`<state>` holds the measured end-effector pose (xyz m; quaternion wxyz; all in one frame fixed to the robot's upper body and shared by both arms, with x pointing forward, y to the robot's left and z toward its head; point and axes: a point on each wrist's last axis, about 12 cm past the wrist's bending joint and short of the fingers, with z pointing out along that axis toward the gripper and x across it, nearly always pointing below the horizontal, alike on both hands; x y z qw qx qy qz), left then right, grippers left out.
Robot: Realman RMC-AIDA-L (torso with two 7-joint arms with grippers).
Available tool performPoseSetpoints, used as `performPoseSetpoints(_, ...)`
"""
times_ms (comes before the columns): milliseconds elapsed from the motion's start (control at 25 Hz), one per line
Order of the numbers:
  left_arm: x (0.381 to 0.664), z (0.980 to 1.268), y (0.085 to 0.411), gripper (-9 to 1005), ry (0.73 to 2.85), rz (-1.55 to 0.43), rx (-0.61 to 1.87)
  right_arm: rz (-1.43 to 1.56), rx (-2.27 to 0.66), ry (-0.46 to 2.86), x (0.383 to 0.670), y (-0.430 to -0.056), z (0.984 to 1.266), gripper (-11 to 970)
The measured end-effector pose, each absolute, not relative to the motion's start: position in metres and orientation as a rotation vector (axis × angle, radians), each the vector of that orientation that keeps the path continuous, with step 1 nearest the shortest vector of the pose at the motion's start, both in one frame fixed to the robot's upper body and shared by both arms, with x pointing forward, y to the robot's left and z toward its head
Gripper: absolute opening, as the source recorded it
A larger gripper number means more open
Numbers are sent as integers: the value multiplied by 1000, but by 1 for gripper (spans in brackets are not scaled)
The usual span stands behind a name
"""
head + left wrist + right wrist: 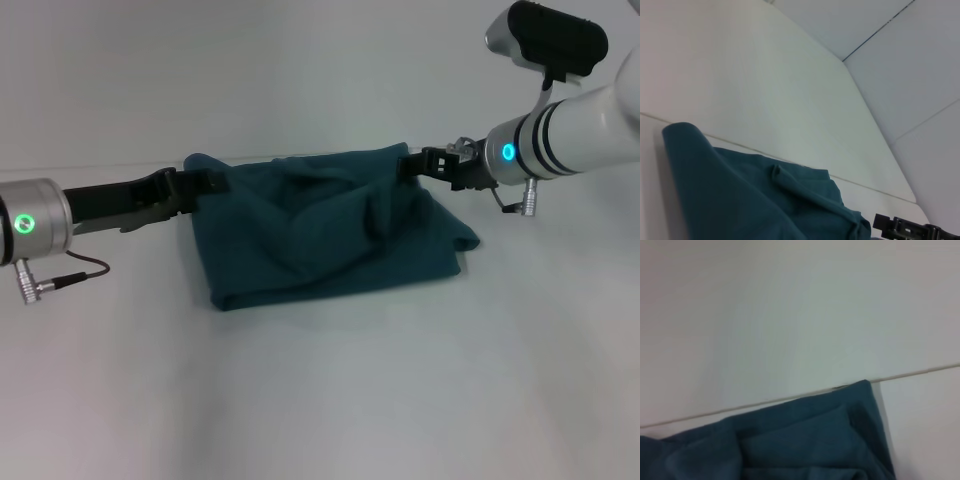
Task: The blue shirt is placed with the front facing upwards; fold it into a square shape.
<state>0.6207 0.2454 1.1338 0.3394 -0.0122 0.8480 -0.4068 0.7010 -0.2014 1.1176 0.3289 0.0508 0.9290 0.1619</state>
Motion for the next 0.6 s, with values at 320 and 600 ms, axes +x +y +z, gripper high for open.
performPoseSetpoints(320, 625, 1139, 240, 632, 2200, -1058, -5, 454, 172, 2410, 700, -199, 1116, 855)
performPoseSetpoints(600, 626, 1141, 243, 633, 2196, -1052, -12, 497, 175, 2416, 701, -203, 1123, 834)
